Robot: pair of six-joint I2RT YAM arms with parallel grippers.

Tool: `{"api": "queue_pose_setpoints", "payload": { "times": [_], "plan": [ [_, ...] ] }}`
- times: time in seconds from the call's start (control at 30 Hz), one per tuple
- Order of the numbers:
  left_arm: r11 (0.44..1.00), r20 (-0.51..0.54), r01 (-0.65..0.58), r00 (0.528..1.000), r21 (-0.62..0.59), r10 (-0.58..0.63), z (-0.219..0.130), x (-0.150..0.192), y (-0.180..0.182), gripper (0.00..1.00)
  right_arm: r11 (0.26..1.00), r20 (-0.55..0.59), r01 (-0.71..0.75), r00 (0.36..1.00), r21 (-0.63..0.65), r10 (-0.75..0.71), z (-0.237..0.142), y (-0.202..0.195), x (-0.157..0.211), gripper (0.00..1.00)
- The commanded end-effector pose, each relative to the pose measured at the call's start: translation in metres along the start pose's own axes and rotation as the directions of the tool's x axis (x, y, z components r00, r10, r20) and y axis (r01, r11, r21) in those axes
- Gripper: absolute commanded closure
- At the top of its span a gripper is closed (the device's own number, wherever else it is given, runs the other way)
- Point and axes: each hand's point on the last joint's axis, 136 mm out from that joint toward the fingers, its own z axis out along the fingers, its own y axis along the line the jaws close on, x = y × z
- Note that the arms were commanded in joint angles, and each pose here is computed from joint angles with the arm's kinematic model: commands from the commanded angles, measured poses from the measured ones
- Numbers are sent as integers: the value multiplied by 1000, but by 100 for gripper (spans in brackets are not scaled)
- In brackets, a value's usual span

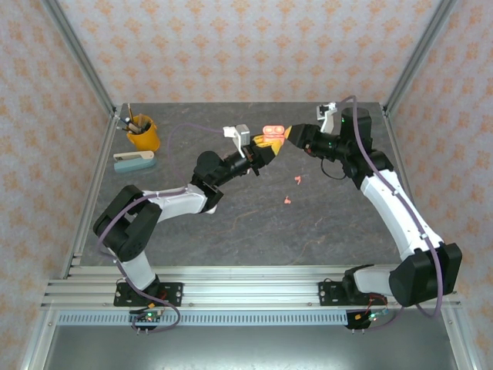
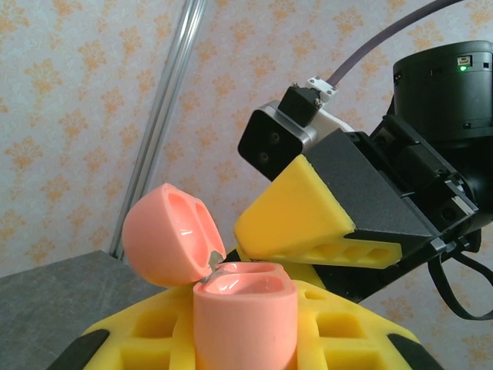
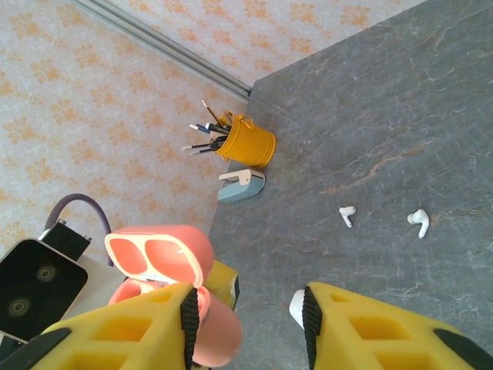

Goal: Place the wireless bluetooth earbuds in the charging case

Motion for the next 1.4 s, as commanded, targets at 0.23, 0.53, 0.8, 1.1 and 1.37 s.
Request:
{"api": "queue_pose_setpoints", "payload": {
  "times": [0.23, 0.53, 0.8, 1.1, 1.37],
  "plan": [
    [997, 40, -19, 999, 69, 16, 10, -14, -14, 100, 996, 38, 44, 998, -79, -41, -3, 27, -19, 62],
    [996, 24, -15, 1000, 84, 13, 13, -10, -17, 100, 996, 49, 38, 998, -81, -34, 3, 27, -28, 68],
    [996, 9, -9, 1000, 92, 8, 15, -8, -19, 100, 996, 49, 34, 998, -81, -30, 6, 27, -31, 77],
    [997, -10, -5, 1000, 75, 6, 15, -3, -15, 100, 995, 44, 41, 998, -95, -37, 3, 33, -30, 92],
    [1000, -30, 5, 1000, 15, -5, 16, 0, -5, 99, 996, 42, 54, 998, -70, -51, 2, 30, -30, 99]
  ]
}}
